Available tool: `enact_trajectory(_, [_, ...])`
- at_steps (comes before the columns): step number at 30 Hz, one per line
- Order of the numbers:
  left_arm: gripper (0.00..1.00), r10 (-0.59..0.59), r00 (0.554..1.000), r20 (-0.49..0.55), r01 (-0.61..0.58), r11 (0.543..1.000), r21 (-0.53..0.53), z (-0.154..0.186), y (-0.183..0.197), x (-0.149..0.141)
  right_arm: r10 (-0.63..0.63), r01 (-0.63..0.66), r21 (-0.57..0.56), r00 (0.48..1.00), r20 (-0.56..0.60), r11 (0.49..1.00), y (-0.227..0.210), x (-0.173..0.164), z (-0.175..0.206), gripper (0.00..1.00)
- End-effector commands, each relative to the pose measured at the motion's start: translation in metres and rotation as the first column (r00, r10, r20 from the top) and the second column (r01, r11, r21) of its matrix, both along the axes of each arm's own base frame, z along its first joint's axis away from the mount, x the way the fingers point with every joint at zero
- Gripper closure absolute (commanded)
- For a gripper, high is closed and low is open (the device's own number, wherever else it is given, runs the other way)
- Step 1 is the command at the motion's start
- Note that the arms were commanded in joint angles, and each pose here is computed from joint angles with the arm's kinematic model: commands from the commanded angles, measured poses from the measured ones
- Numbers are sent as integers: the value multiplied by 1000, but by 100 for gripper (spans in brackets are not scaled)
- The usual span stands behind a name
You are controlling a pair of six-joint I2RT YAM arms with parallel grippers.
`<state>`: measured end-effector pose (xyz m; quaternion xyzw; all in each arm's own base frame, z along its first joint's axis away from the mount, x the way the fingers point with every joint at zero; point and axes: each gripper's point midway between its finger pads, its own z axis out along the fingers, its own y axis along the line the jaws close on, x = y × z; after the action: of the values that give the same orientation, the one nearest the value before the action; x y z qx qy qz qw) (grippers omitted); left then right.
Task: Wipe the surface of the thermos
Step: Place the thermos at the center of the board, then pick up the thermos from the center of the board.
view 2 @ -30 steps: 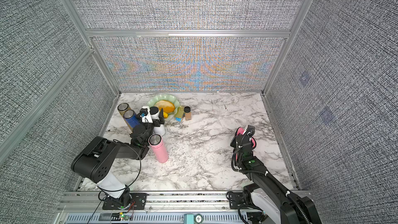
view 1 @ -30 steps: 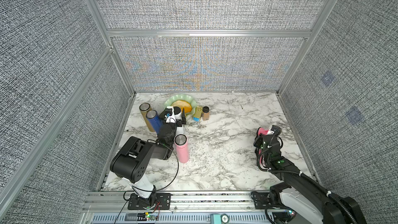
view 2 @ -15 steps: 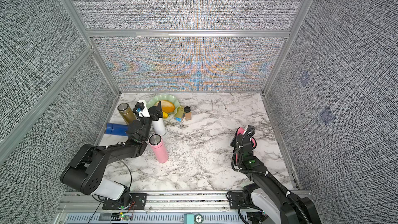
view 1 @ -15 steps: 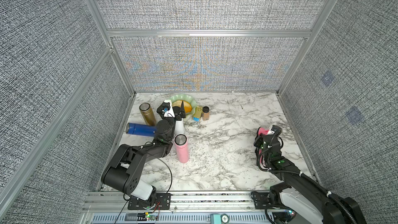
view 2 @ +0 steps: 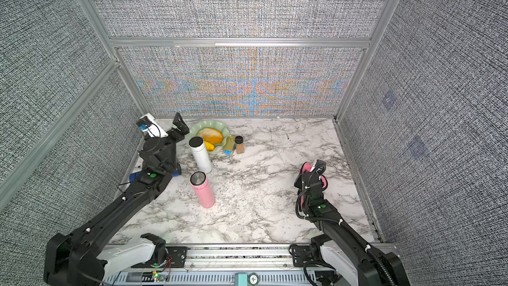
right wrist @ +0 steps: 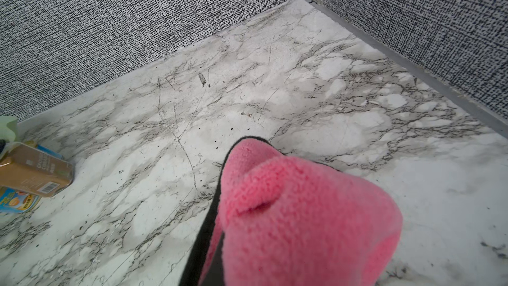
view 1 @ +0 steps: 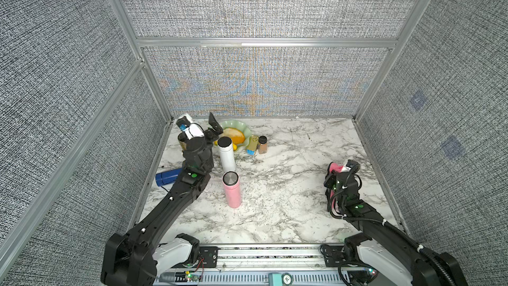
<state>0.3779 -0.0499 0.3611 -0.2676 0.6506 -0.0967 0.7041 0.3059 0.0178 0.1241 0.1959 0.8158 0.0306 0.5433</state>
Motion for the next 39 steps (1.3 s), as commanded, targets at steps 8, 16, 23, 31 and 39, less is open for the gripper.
enact_trajectory(8, [1,300,862,-408,-317,948,29,-112,64,-72,19,-19,16,1000,22,1000,2,-2,2,100])
enact_trajectory(16, [1,415,755,-507,-429,898,97,-161,88,-88,41,-41,12,999,0,999,7,3,0,100])
enact_trajectory(23, [9,342,655,-674,-486,873,-30,-218,136,-59,41,-41,12,999,3,999,7,1,-1,100])
enact_trajectory(31, [12,207,743,-637,-446,862,-240,-247,159,-39,49,-49,8,999,-18,999,9,5,-3,100])
enact_trajectory(39, [12,193,740,-644,-504,794,-341,-264,187,-38,50,-50,10,998,-24,999,9,5,-4,100])
